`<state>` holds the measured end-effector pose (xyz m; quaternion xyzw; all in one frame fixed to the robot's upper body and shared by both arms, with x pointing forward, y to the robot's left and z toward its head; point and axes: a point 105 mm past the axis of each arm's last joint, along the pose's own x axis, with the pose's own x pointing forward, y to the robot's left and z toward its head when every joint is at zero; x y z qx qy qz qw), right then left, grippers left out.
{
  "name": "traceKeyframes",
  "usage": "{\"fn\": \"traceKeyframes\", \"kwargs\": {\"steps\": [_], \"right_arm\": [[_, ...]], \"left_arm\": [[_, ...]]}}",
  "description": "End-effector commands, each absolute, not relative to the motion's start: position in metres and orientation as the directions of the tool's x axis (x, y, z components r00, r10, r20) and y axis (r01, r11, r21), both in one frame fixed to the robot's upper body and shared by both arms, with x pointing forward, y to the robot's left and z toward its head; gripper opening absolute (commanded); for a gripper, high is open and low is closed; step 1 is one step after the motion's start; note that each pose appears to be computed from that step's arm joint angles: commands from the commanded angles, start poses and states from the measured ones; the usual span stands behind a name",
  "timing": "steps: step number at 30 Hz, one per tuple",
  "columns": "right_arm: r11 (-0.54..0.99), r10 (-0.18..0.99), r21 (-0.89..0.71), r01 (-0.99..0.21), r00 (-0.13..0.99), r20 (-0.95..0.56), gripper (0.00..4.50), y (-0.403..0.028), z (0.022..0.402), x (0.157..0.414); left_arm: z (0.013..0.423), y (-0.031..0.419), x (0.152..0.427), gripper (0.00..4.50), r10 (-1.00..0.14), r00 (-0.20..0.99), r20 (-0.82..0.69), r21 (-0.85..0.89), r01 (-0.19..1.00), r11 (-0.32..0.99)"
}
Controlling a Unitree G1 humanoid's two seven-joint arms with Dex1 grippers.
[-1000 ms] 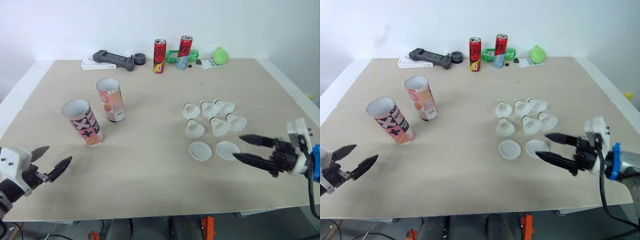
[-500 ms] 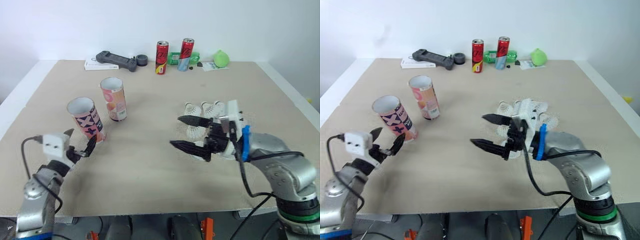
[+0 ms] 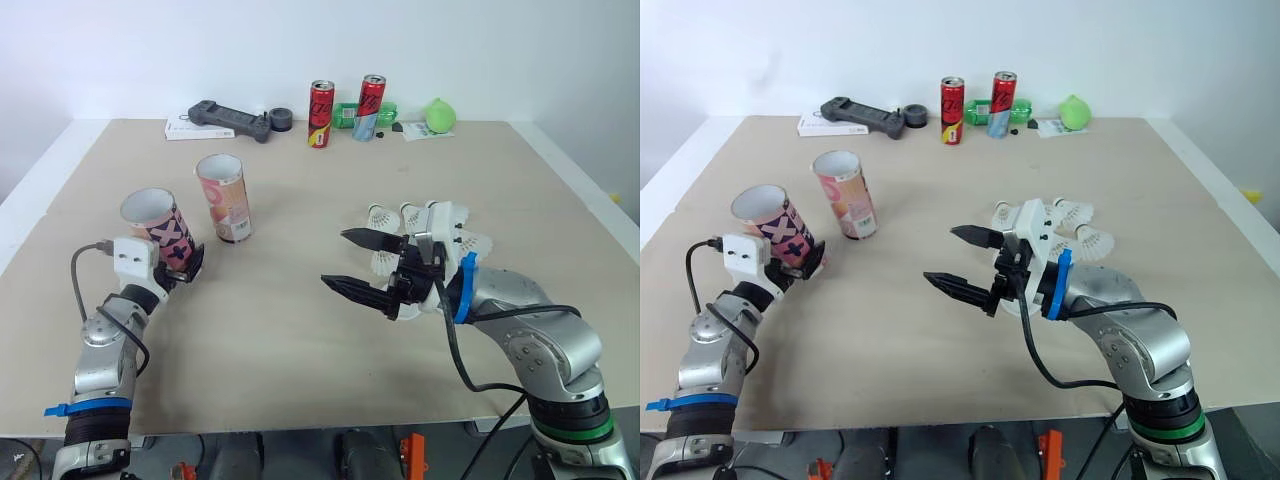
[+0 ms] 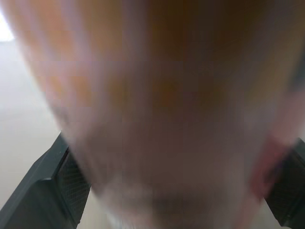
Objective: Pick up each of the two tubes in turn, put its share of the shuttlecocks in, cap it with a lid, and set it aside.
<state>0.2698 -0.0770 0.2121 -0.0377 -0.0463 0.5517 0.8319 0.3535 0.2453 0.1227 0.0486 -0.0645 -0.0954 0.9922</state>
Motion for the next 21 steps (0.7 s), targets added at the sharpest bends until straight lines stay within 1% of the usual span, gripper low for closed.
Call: {"fn": "traceKeyframes", "kwargs": {"steps": [1,4,7,9,12,14,16,18,21], "right_arm": [[0.383,0.924,-0.138,-0.913,0.379,0.060,4.50,-0.074,0.219,0.263],[0.414,0.910,-0.124,-0.902,0.410,0.059,4.50,-0.078,0.214,0.262],[0.519,0.854,-0.141,-0.843,0.520,0.031,4.50,-0.088,0.198,0.267],[0.598,0.796,-0.138,-0.789,0.605,-0.004,4.50,-0.096,0.181,0.269],[0.683,0.715,-0.145,-0.716,0.696,-0.066,4.50,-0.104,0.156,0.268],[0.735,0.660,-0.135,-0.665,0.747,-0.080,4.50,-0.109,0.143,0.271],[0.786,0.596,-0.136,-0.603,0.798,-0.090,4.50,-0.113,0.131,0.280],[0.848,0.514,-0.103,-0.520,0.854,-0.078,4.50,-0.120,0.126,0.295],[0.882,0.465,-0.061,-0.467,0.884,-0.044,4.50,-0.122,0.129,0.309]], "left_arm": [[0.132,0.246,0.353,3.34,-0.203,0.967,0.152,0.145,0.181,0.973],[0.130,0.248,0.348,3.34,-0.205,0.968,0.145,0.150,0.184,0.972],[0.131,0.253,0.342,3.34,-0.193,0.972,0.138,0.177,0.167,0.970],[0.132,0.257,0.336,3.34,-0.191,0.973,0.130,0.232,0.157,0.960],[0.139,0.260,0.326,3.34,-0.191,0.974,0.124,0.349,0.138,0.927],[0.143,0.259,0.321,3.34,-0.203,0.971,0.123,0.416,0.136,0.899],[0.146,0.257,0.318,3.34,-0.211,0.969,0.127,0.439,0.136,0.888],[0.147,0.253,0.317,3.34,-0.230,0.965,0.130,0.452,0.149,0.880],[0.150,0.250,0.316,3.34,-0.235,0.962,0.137,0.456,0.150,0.877]]}}
